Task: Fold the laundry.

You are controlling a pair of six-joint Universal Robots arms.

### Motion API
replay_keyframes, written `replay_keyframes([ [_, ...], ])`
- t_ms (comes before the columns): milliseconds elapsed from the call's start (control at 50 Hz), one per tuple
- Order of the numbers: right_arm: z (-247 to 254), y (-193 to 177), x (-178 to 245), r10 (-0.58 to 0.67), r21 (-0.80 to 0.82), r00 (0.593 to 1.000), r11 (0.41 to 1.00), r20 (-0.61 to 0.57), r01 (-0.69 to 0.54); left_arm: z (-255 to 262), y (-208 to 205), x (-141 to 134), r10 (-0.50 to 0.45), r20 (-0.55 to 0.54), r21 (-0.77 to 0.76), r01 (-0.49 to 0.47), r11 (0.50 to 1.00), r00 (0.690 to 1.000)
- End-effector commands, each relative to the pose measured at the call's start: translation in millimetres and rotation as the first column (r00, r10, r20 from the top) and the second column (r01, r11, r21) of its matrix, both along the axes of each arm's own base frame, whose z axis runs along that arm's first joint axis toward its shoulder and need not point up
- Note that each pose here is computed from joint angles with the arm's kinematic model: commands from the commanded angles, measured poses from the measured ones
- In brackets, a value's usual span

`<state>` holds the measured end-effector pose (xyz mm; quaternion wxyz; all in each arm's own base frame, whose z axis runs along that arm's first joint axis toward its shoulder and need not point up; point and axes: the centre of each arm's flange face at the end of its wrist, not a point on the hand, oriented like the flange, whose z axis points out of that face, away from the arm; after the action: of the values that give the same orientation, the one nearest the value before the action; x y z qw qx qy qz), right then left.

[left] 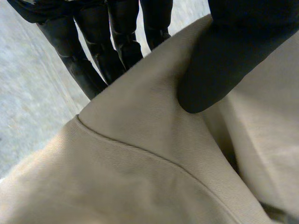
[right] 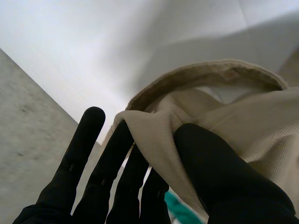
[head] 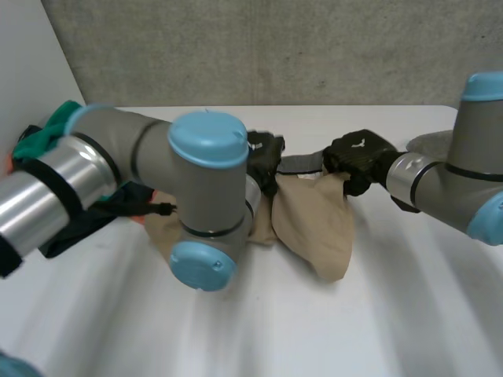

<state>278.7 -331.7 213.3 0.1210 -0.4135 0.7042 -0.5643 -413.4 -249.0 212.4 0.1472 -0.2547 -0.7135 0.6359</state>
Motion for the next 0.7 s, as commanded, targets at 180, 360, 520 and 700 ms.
replay_keyframes([
  [180, 1, 76, 14, -0.109, 0.329, 0.99, 0.941, 0.091, 0.073, 58, -46, 51, 0.034, -0.064, -0.113, -0.041, 0.993, 0.997],
  [360, -29, 78, 43, -0.144, 0.288, 0.985, 0.951, 0.091, 0.112, 3, -65, 47, 0.047, 0.061, -0.048, -0.044, 0.998, 0.997],
  [520, -15, 68, 41, -0.204, 0.238, 0.974, 0.955, 0.094, 0.177, 66, -41, 79, 0.091, 0.038, -0.062, -0.088, 0.994, 0.995],
  [700, -4, 72, 52, -0.178, 0.205, 0.977, 0.967, 0.117, 0.152, 99, -1, 167, 0.327, -0.071, -0.008, -0.329, 0.944, 0.942],
])
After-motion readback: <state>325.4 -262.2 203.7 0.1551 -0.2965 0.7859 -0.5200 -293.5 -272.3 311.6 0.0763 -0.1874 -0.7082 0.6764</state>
